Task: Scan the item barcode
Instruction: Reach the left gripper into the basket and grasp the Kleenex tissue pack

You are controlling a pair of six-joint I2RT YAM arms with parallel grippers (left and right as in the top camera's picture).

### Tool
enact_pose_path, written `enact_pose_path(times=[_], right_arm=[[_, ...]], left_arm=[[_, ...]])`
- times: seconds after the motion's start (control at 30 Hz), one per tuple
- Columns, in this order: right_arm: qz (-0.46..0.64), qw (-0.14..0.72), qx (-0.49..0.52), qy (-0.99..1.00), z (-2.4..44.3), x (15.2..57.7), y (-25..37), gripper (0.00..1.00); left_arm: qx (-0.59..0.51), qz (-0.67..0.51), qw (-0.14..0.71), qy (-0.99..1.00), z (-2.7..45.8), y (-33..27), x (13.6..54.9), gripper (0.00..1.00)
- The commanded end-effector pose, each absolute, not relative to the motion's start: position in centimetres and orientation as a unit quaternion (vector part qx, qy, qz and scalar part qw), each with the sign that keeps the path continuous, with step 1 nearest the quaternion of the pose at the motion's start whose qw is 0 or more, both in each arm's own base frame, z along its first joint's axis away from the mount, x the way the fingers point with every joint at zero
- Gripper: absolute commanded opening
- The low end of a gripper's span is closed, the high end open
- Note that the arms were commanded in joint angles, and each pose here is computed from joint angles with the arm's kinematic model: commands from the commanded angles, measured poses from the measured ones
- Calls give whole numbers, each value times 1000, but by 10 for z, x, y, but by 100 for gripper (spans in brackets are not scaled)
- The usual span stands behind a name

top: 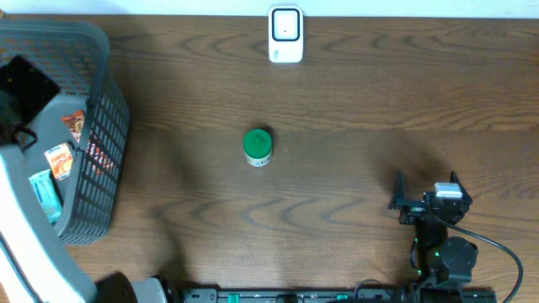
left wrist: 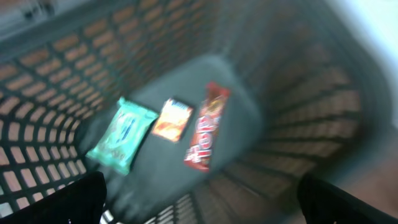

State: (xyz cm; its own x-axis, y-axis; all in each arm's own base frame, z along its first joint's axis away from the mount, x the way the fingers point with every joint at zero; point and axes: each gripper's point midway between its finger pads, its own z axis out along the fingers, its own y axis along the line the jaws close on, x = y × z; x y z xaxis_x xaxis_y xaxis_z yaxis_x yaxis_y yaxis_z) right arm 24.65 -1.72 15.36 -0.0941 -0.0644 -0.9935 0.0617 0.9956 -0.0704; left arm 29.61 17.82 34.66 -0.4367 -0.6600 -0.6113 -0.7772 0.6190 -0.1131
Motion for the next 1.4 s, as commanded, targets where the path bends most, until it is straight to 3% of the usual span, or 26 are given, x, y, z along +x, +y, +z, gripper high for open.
enact_pose_path(times=[0.0,0.1,0.47,0.87,1.2,1.23,1.37], right_arm=[[-48,672,-9,739,152,247,-15,99],[-48,672,-9,739,152,247,-15,99],[-48,672,-9,739,152,247,-15,99],[-47,672,-9,739,152,247,-15,99],[-48,672,-9,739,152,247,-15,99],[-47,672,-9,739,152,247,-15,99],[-47,672,-9,739,152,247,-15,99]], left_arm=[[-446,87,228,861,283,208,300,98],[-449,87,142,878,213,230,307,98],[-351,79,27,933,92,253,338,98],[-352,74,3,933,45,261,341,98],[-358,70,-17,931,8,266,315,99],[-356,70,-20,932,5,265,313,95],[-355,66,-32,932,-2,259,307,50]])
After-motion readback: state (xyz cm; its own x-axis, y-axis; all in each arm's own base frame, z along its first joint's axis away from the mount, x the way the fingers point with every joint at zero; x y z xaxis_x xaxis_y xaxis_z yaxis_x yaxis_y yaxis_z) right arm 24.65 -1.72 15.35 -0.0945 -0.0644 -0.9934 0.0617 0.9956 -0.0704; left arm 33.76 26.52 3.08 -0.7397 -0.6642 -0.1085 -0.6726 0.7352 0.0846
